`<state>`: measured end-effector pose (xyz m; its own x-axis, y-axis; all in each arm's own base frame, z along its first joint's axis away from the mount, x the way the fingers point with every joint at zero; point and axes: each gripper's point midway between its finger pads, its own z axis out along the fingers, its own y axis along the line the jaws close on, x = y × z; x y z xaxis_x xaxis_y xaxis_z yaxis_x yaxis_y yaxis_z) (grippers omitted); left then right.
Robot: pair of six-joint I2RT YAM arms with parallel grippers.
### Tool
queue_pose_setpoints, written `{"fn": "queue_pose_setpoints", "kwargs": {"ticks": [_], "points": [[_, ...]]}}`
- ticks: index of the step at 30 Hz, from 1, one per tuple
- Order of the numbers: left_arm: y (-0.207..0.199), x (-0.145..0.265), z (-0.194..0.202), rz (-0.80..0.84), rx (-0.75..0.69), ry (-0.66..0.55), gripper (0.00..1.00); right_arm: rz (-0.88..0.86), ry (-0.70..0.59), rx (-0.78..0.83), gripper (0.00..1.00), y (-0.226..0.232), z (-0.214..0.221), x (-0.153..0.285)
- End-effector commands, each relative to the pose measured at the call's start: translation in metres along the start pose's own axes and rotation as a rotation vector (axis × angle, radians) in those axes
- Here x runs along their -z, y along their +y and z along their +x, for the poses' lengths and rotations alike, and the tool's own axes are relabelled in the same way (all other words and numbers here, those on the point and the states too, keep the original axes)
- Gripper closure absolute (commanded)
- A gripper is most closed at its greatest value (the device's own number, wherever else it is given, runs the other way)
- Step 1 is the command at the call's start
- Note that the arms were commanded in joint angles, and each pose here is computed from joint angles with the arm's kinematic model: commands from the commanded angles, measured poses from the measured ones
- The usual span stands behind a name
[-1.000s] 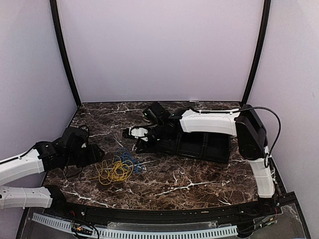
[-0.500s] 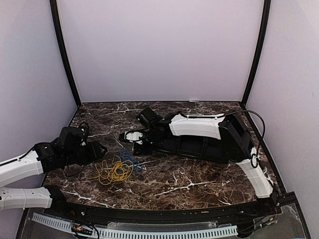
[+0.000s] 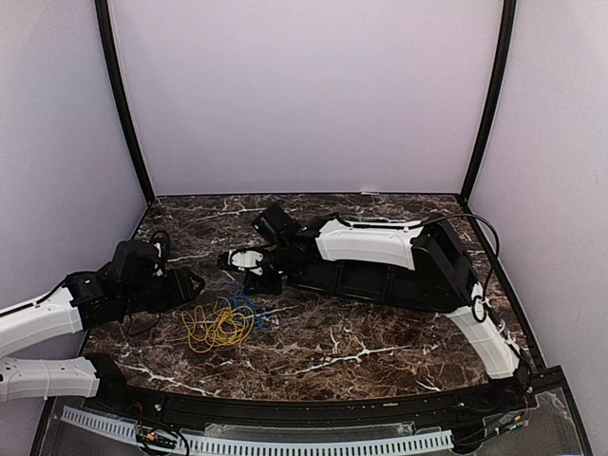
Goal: Untangle the cables
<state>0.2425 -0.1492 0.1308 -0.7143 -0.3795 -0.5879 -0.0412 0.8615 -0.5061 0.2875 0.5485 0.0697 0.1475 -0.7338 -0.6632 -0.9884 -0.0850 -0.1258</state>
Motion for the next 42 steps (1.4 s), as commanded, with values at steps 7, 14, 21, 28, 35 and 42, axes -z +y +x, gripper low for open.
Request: {"fn": "queue_pose_setpoints", "kwargs": {"ticks": [7, 14, 21, 28, 35, 42], "points": [[0.005, -0.001, -0.003, 0.029, -0.054, -0.083, 0.41, -0.034, -0.062, 0.002, 1.0, 0.008, -0.024, 0.017], [-0.045, 0.012, -0.005, 0.355, -0.209, -0.264, 0.38, -0.039, -0.116, 0.003, 1.0, 0.02, -0.055, 0.068], [-0.071, 0.033, -0.013, 0.542, -0.301, -0.431, 0.28, -0.056, -0.149, -0.006, 1.0, 0.032, -0.071, 0.094], [-0.087, 0.015, -0.011, 0.554, -0.39, -0.426, 0.33, -0.062, -0.167, -0.003, 1.0, 0.038, -0.086, 0.104], [-0.104, -0.011, -0.013, 0.57, -0.424, -0.443, 0.4, -0.083, -0.212, 0.008, 1.0, 0.048, -0.101, 0.122], [-0.09, -0.059, 0.001, 0.482, -0.389, -0.387, 0.6, -0.106, -0.309, 0.056, 1.0, 0.059, -0.132, 0.169]]}}
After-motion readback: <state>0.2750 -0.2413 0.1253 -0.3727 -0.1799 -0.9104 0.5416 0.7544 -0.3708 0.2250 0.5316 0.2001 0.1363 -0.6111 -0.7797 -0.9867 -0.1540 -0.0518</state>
